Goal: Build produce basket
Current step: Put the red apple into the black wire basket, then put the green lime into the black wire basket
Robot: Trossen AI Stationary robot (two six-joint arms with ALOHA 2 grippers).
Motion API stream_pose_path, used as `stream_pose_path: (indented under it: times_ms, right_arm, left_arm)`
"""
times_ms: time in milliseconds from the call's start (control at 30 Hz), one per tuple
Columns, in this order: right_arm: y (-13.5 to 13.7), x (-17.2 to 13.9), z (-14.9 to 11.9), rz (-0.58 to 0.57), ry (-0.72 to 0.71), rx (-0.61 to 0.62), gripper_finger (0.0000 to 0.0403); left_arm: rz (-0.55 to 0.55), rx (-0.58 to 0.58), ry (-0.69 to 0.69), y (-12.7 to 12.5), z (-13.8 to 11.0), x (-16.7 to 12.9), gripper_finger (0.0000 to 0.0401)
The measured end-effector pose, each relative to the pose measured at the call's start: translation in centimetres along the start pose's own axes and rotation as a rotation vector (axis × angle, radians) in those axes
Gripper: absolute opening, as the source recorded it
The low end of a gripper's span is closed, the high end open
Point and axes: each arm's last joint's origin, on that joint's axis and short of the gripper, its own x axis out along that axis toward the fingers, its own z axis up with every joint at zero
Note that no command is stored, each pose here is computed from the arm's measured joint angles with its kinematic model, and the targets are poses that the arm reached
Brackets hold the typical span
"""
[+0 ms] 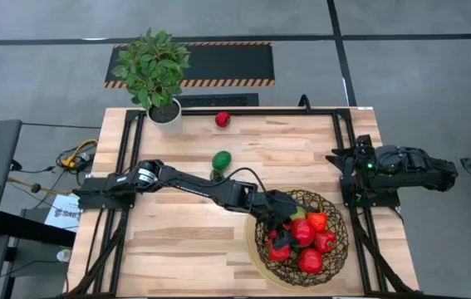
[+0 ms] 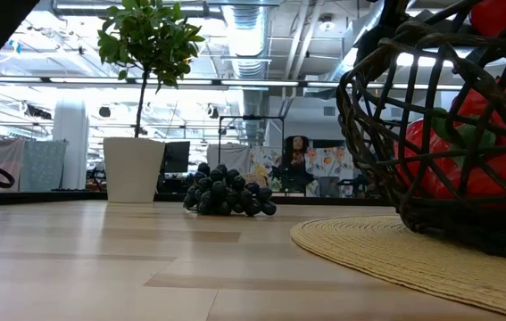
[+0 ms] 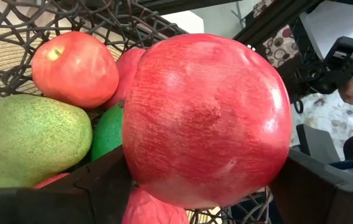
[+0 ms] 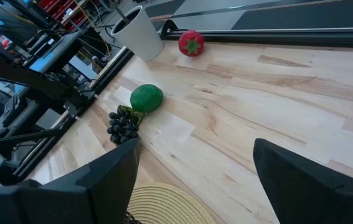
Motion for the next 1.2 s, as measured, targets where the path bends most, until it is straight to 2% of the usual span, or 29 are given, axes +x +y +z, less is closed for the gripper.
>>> stream_pose_path:
  times_ms: [367, 867, 1100, 1200]
  right_arm:
    - [0.0, 0.0, 0.0, 0.000, 0.000, 0.000, 0.0333]
    - [0.0, 0.0, 0.0, 0.000, 0.000, 0.000, 0.0333]
    - [0.0, 0.0, 0.0, 0.000, 0.000, 0.000, 0.0333]
    - [0.0, 0.0, 0.0, 0.000, 0.000, 0.000, 0.0333]
  left_arm:
    - [0.000, 0.018, -0.010, 0.6, 0.5, -0.2, 0.0358]
    - [-0.127, 0.028, 0.061, 1.8, 1.4, -0.8, 0.0361]
    - [-0.224, 0.043, 0.012, 1.5, 5.1, -3.2, 0.0362]
    - [-0.247, 0.086, -0.021, 1.0, 6.8, -4.7, 0.0362]
